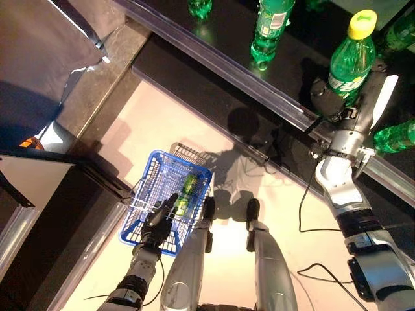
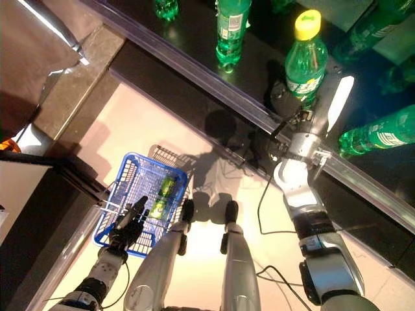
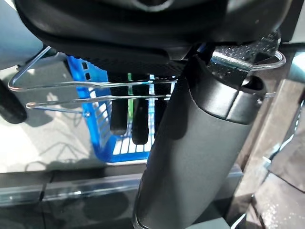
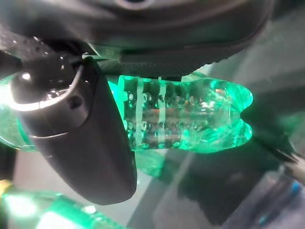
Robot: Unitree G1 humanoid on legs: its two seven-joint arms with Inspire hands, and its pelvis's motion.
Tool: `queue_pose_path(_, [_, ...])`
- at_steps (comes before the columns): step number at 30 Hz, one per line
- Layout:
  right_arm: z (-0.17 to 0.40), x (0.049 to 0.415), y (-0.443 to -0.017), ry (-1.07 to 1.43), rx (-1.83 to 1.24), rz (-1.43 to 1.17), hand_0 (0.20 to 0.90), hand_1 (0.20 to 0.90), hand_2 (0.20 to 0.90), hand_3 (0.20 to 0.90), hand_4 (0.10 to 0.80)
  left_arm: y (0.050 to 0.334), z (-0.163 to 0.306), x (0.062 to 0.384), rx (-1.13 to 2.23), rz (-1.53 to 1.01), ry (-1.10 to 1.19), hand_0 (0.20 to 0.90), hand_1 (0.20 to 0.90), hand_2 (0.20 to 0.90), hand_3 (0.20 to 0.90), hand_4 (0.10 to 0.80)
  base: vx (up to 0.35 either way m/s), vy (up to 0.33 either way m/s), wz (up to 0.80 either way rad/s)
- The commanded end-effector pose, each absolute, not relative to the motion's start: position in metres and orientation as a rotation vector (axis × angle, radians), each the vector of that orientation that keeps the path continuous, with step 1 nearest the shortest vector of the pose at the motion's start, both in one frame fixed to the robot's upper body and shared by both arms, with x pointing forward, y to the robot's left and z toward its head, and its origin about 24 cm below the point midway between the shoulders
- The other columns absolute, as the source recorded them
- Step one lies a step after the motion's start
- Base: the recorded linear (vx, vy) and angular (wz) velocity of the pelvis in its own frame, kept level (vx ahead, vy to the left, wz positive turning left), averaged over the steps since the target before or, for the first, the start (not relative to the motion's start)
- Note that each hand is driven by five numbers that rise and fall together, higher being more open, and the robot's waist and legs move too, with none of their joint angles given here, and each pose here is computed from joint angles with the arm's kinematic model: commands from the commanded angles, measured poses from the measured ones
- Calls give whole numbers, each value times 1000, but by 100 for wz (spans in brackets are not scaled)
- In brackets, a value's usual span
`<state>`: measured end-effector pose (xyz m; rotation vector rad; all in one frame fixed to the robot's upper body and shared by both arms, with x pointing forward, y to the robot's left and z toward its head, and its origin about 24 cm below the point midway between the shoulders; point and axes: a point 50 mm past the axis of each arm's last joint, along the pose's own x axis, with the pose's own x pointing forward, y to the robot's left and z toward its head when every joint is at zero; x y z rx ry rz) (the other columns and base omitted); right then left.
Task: Pick up the drink and place into the basket.
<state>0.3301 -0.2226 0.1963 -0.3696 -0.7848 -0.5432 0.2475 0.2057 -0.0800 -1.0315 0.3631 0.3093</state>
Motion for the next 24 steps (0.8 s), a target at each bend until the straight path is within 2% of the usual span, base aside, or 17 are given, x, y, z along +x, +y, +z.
queue_pose_path(1, [289,270,-217,-1400,-314,-535,300,300,300,200,100,228,-96,201,-969,344,361,300,300,300,200,100,49,0,-5])
queue_pose_path(9, [270,246,-219,-1336,-258,-383,300,300,300,200,100,241,-106,179,-884,403,438,300,300,300,200,100,60,-13,-6])
queue_pose_path(15, [189,241,-226,-918,-126,-143,300,300,300,200,100,240,-116,163,-835,449,508,300,300,300,200,100,70,26,-4])
queue_pose_path(22, [57,231,-200,-303,-125,86,300,300,300,200,100,239,-123,153,-835,509,525,300,300,300,200,100,36,48,-5])
queue_pose_path(24, [36,227,-193,-191,-168,152,300,300,300,200,100,239,-122,155,-831,515,516,300,300,300,200,100,10,18,-1])
